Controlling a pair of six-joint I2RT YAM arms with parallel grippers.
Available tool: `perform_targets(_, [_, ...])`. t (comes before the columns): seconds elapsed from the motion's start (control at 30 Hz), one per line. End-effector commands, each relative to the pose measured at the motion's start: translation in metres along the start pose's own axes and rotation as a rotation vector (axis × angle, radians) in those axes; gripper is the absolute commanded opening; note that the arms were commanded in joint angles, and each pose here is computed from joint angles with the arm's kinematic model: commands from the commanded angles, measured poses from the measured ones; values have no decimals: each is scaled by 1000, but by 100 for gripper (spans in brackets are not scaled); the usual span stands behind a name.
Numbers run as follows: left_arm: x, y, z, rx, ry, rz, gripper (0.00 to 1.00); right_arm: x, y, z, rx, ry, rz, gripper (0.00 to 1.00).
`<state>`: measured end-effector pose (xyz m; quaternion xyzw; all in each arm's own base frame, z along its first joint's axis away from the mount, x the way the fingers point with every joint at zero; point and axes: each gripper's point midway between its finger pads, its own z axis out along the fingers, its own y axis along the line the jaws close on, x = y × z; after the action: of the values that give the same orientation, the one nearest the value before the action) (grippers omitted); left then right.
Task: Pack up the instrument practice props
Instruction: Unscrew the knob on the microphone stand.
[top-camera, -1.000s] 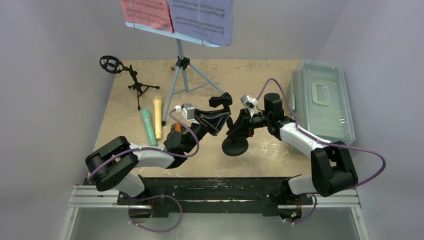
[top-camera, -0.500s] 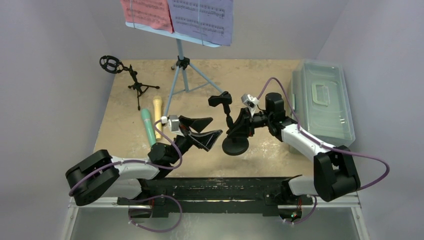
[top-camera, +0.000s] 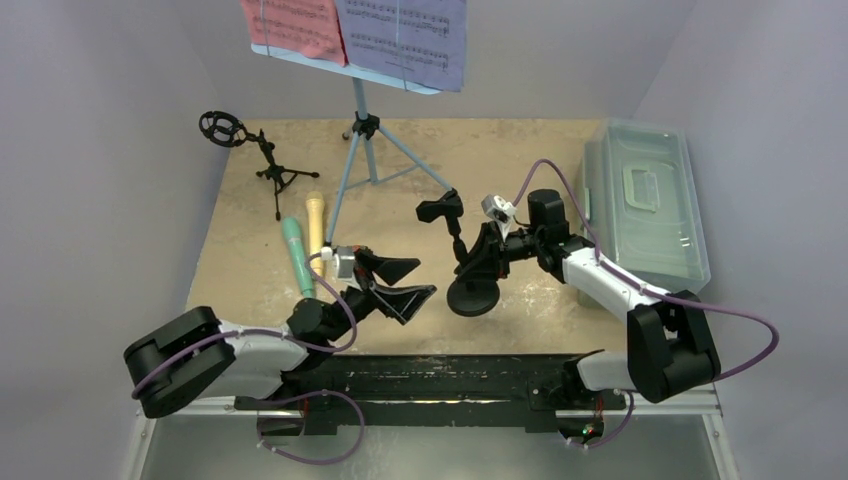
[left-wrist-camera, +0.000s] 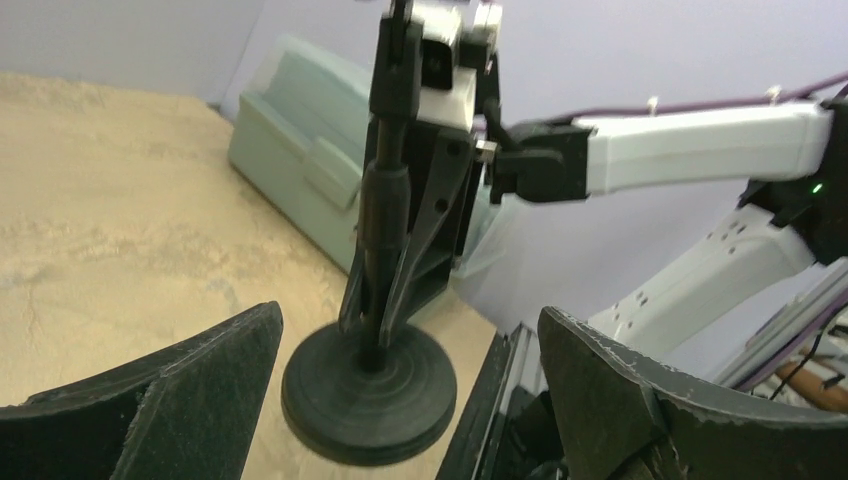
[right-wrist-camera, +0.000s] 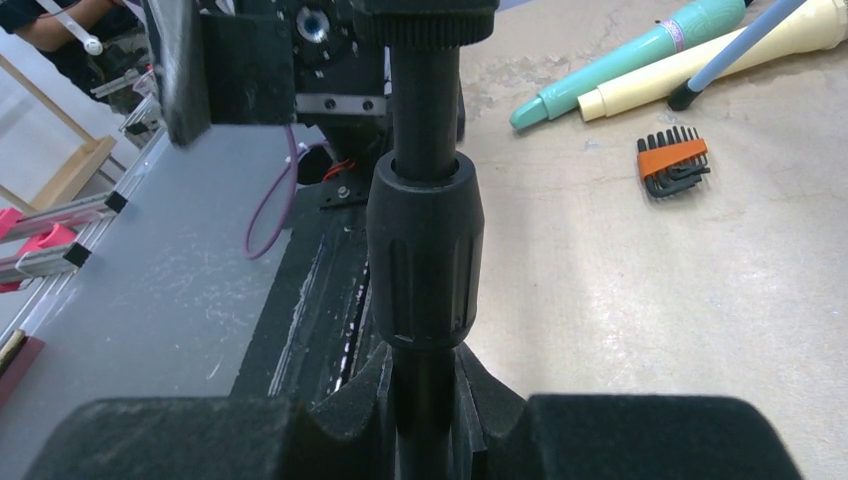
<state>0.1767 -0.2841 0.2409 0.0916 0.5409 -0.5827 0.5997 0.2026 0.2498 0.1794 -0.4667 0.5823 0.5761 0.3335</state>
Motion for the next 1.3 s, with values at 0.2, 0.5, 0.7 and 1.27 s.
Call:
perform_targets(0.2, [-4,-24,22,184,-28,-8,100,-13,9,2,-69,-12,-93,0])
perform_targets(0.5, [4,-11,38,177,5,6,98,-12,9,5,-75,-4,-111,0])
perform_targets(0.7, [8,-11,53,201,12,18,95,-8,10,6,-80,8,-91,0])
perform_targets(1.27, [-28,-16,76,198,-138,-19,66,-6,6,7,-68,18,-87,0])
